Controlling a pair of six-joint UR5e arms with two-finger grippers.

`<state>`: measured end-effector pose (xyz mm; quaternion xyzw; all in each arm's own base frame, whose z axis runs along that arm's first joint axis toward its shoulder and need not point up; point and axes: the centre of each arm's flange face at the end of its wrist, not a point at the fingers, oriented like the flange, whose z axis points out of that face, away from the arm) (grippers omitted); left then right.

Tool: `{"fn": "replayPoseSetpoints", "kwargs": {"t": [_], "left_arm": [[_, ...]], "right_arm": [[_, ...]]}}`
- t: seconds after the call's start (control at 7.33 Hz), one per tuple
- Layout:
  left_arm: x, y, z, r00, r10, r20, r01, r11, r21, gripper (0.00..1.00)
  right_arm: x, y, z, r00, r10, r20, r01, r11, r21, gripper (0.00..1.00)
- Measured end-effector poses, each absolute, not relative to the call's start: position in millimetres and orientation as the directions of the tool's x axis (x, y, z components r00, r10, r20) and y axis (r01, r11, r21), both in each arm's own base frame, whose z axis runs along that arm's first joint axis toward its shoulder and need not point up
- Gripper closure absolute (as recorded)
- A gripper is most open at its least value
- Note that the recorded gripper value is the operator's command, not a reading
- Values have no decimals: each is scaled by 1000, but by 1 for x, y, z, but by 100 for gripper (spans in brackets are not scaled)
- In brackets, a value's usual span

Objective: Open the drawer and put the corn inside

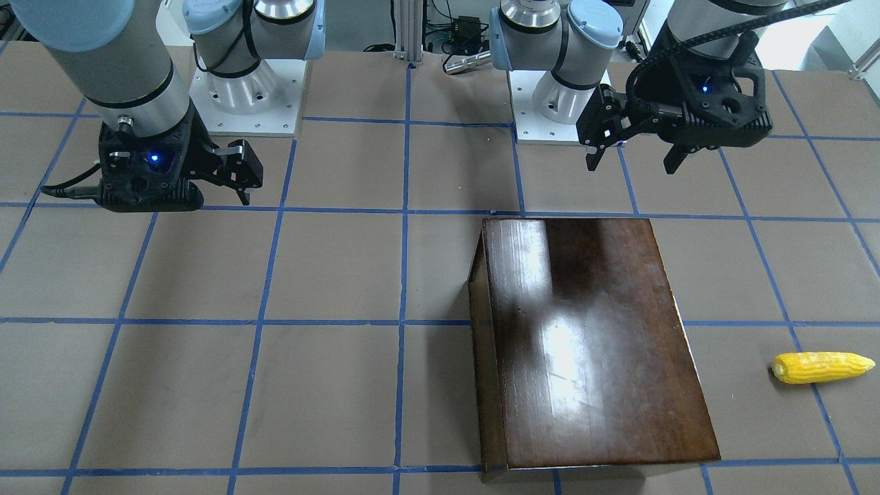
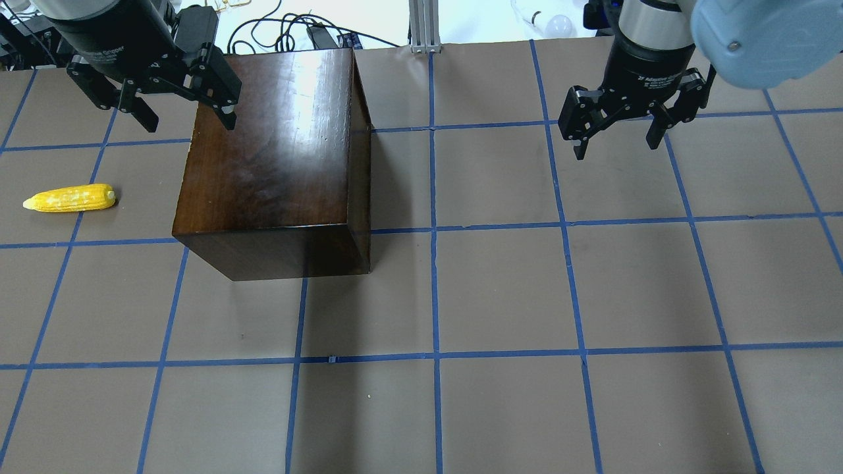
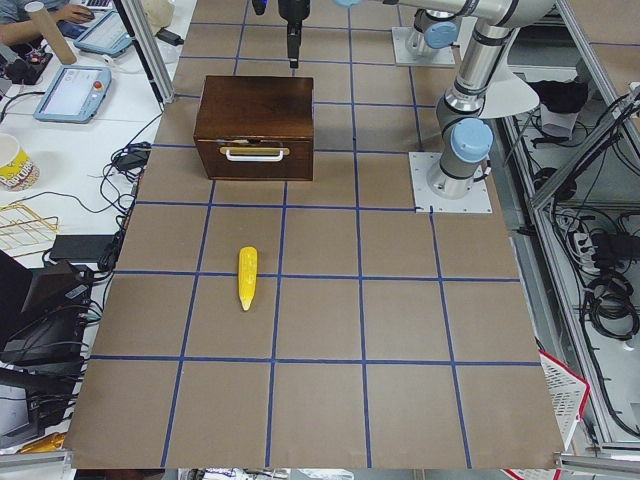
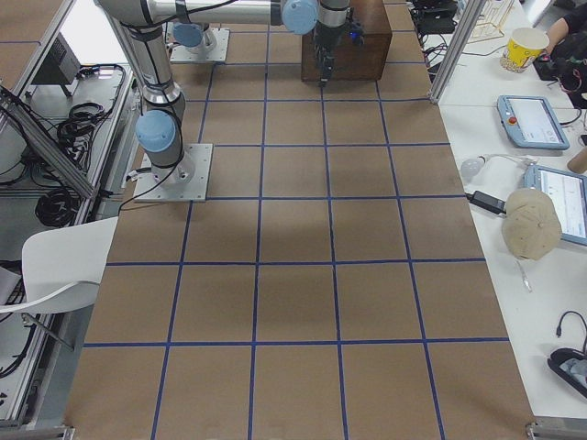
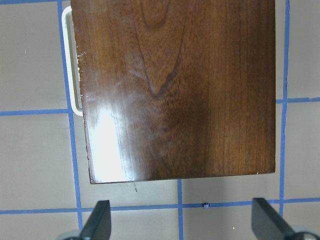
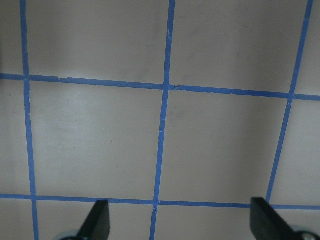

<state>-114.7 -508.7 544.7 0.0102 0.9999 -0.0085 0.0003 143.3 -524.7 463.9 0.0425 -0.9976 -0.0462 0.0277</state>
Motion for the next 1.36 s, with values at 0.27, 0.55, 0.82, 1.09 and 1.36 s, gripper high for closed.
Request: {"fn": "replayPoseSetpoints", "kwargs": {"t": [0.27,0.55,0.82,1.09,1.36], "left_arm": [[-114,-508,545,-1000,22,-6,22,1000,-15,0],[-114,-508,545,-999,30,-11,30,999,-13,0],[-115,-507,544,-999,32,-12,32,999,-13,0],[-115,-508,544,-999,29,-12,29,999,-14,0],[-114,-507,544,-1000,27,-13,27,1000,-11,0]], "right_arm": [[143,-525,464,-995,-87,51,-82,992,95,0],[143,-525,464,-995,-87,51,-82,992,94,0],[143,-525,464,-995,-87,51,-82,992,95,0],[143,-525,463,-995,-87,51,-82,992,95,0],[143,-525,463,-995,-88,51,-83,992,96,0]]}}
